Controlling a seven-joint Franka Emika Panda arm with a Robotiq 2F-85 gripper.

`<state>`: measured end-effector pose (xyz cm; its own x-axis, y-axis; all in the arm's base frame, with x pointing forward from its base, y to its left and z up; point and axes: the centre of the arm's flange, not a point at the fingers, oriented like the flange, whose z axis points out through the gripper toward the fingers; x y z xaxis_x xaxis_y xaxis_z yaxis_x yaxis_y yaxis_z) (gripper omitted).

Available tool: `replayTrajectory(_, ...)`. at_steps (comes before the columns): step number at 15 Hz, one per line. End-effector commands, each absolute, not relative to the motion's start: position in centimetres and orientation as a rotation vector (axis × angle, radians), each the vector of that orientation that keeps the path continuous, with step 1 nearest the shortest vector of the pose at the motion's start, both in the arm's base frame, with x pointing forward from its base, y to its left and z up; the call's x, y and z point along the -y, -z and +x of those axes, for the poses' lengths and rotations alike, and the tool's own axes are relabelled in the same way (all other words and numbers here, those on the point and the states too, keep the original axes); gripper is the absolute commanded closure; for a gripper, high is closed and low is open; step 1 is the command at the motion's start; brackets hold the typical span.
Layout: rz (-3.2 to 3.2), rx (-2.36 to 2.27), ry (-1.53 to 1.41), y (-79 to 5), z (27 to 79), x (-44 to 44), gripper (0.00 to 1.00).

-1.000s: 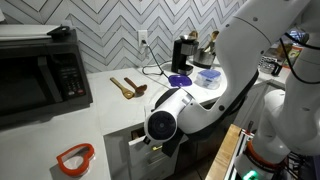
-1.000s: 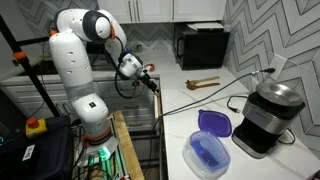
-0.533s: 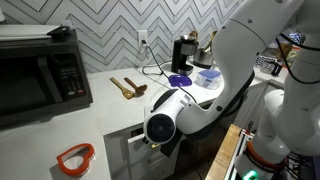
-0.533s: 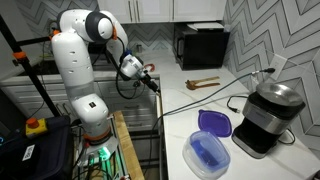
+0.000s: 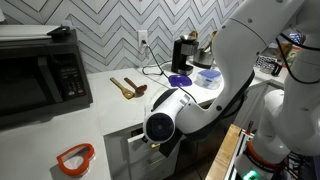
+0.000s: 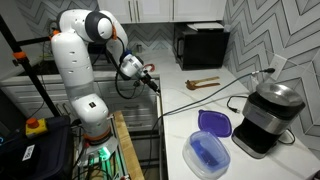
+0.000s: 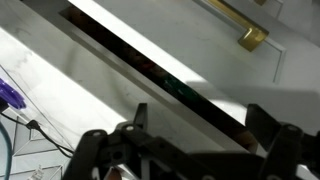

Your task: Put the red spoon in the drawer and then close the drawer

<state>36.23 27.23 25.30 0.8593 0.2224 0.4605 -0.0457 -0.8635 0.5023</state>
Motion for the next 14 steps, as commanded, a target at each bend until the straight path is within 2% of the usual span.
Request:
replayTrajectory(1,2.546,-0.053,-0.698,-28.4,35.4,-26.2,0.0)
replayTrajectory(14,2.845,0.267,-0.481,-41.2,33.5,-25.5,0.0)
